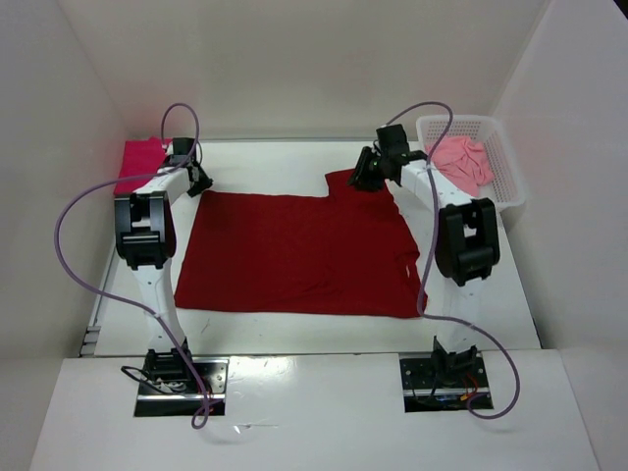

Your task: Fold and stack the t-shirts

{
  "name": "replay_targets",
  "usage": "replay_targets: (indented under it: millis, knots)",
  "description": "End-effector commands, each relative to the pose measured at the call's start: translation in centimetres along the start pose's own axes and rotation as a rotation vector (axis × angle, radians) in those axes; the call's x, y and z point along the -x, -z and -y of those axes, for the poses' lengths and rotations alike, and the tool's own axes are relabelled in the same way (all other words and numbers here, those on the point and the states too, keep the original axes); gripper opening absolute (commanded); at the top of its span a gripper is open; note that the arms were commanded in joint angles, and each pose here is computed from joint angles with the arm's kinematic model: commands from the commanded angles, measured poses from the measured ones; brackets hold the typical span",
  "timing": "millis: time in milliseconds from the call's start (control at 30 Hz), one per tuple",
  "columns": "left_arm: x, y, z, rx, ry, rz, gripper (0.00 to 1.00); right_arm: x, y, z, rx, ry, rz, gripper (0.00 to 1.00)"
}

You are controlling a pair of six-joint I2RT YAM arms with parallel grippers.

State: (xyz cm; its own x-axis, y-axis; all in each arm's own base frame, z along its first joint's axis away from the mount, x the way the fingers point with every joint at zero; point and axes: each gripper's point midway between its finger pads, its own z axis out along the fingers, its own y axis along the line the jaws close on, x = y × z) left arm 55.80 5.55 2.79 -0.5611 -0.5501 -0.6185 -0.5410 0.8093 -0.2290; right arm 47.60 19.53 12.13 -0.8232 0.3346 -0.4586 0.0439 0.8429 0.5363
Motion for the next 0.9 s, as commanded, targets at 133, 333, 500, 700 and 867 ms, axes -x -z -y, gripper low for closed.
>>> replay_targets:
  millis: [133,333,500,700,867]
  knots:
    - [-0.7,0.8,0.3,-0.051,-0.014,-0.033,0.48,8.8,-4.9,4.2,-0.162,0.009,0.16,0.38]
    - [-1.1,0.9,1.0,-0.087,-0.003,-0.054,0.26,12.5,-7.1,6.5,-0.287,0.018,0.234,0.44]
    - [-0.8,1.4,1.5,-0.108,0.007,-0.055,0.12,14.1,-7.9,9.3,-0.415,0.034,0.269,0.48]
    - [0.6,2.5,2.1,-0.13,0.01,-0.018,0.01,16.0,-8.3,10.1,-0.472,0.074,0.317,0.54]
    - [1.9,3.7,2.7,-0.153,0.014,0.022,0.0,15.9,-9.0,10.9,-0.466,0.08,0.307,0.54]
